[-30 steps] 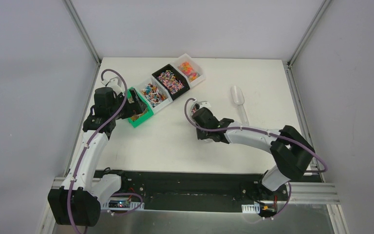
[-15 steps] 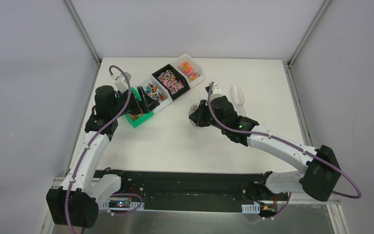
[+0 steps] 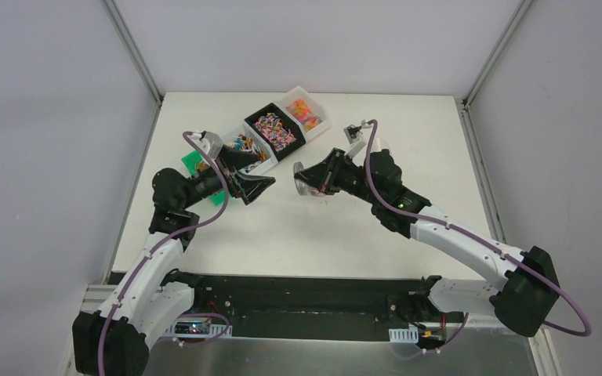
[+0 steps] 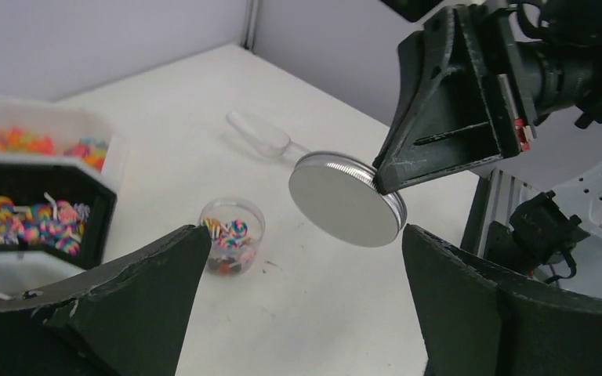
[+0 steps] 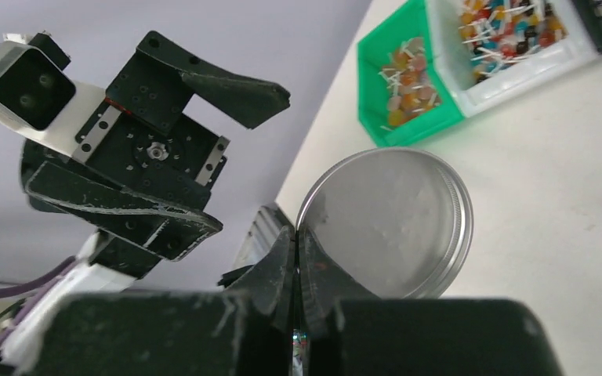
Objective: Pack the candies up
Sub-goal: Pick up the bottle lid at the center of the board.
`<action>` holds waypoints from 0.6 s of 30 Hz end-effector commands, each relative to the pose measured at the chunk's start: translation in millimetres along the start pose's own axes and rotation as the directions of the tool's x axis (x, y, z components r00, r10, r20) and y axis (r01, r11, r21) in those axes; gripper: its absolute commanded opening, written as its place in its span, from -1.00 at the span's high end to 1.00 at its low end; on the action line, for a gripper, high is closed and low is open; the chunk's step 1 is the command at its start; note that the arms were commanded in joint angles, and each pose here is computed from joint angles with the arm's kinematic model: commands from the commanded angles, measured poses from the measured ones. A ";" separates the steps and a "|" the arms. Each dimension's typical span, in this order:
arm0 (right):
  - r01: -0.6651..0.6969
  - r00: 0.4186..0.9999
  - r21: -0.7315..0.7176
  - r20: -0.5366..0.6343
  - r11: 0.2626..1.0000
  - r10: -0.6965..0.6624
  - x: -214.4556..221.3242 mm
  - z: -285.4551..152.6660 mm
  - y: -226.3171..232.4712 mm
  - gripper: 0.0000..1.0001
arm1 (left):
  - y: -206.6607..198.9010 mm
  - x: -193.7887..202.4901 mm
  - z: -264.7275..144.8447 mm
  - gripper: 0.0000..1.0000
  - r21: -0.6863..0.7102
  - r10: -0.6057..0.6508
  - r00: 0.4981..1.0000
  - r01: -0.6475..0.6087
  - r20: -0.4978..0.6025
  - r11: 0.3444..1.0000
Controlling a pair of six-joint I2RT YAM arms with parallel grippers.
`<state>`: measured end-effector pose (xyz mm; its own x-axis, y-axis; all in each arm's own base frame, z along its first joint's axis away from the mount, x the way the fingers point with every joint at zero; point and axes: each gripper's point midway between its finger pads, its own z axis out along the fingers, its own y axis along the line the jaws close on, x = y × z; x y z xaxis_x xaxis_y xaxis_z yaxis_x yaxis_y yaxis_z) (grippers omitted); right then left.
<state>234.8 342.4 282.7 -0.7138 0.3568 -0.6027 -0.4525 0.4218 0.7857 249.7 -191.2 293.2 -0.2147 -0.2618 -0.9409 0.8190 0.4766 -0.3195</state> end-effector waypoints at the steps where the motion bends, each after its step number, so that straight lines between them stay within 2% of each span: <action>1: -0.063 0.998 -0.247 0.011 0.967 0.068 -15.2 -17.4 59.0 1.00 | -36.1 -29.5 1.3 -0.98 0.173 0.259 0.957 -0.279 0.128 0.945; 7: -0.148 0.988 -0.361 -0.007 0.921 0.156 -14.8 -24.7 76.3 1.00 | -54.3 -13.3 2.0 -0.98 0.233 0.455 0.872 -0.487 0.181 0.841; 13: -0.171 0.982 -0.384 0.008 0.907 0.189 -16.5 -27.6 77.4 1.00 | -63.3 -1.8 10.3 -0.98 0.287 0.508 0.842 -0.539 0.179 0.792; 18: -0.190 0.979 -0.409 -0.008 0.892 0.205 -15.4 -29.1 81.0 1.00 | -62.9 1.6 19.3 -0.98 0.304 0.506 0.846 -0.533 0.170 0.789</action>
<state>203.5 352.6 326.4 -0.8067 0.4035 -0.4318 -0.4386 0.0809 0.8950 207.7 -231.6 303.9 0.2293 -0.1289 -0.9648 0.9401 0.2860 0.1852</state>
